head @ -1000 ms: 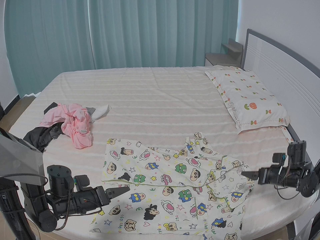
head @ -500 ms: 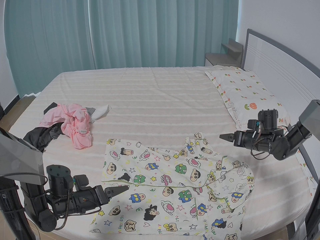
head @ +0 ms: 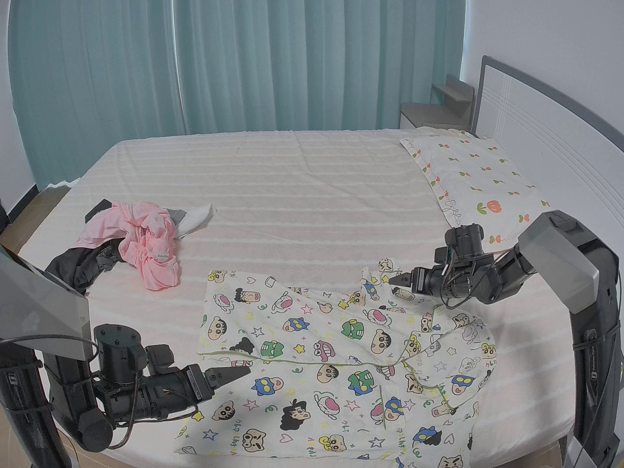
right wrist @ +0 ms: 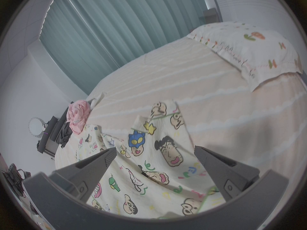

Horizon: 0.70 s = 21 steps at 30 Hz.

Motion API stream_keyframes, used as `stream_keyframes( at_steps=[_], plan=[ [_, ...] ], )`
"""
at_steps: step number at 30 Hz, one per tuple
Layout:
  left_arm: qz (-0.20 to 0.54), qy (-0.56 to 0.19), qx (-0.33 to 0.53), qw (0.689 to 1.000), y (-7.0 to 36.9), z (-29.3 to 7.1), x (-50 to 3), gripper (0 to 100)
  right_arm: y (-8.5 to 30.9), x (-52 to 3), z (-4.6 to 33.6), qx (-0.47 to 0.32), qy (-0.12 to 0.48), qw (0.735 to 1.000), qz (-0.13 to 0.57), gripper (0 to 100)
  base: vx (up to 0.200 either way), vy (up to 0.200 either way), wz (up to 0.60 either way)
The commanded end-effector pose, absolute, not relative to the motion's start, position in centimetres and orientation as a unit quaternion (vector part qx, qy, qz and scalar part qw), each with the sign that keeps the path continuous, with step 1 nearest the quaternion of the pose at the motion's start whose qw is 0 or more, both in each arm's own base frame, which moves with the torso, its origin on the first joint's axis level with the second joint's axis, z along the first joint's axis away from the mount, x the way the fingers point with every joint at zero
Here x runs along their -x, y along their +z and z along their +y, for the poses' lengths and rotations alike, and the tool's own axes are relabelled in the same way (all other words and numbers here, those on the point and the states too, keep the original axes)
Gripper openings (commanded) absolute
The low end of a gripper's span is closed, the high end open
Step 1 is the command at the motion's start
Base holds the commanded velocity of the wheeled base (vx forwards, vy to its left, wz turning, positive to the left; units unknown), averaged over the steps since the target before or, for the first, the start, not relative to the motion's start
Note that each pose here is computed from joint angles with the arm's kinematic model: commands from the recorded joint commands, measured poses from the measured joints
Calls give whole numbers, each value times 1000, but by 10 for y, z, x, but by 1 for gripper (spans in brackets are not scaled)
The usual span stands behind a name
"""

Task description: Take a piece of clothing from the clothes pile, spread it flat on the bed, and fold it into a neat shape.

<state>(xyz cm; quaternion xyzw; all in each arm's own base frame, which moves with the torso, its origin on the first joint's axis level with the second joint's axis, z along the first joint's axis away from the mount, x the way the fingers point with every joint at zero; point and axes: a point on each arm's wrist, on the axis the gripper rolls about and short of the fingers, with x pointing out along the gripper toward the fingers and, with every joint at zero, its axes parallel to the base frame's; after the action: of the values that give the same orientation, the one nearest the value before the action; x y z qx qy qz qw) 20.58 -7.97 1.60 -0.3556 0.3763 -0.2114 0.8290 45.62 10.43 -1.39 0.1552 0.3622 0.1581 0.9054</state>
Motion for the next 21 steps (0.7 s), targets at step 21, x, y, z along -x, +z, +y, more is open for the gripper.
stream_keyframes(
  at_steps=[21],
  plan=[
    [381,-206,356,828,13,-79,-206,100,-50,-480,105,-148,133,913,356,100,0,0,0]
  ],
)
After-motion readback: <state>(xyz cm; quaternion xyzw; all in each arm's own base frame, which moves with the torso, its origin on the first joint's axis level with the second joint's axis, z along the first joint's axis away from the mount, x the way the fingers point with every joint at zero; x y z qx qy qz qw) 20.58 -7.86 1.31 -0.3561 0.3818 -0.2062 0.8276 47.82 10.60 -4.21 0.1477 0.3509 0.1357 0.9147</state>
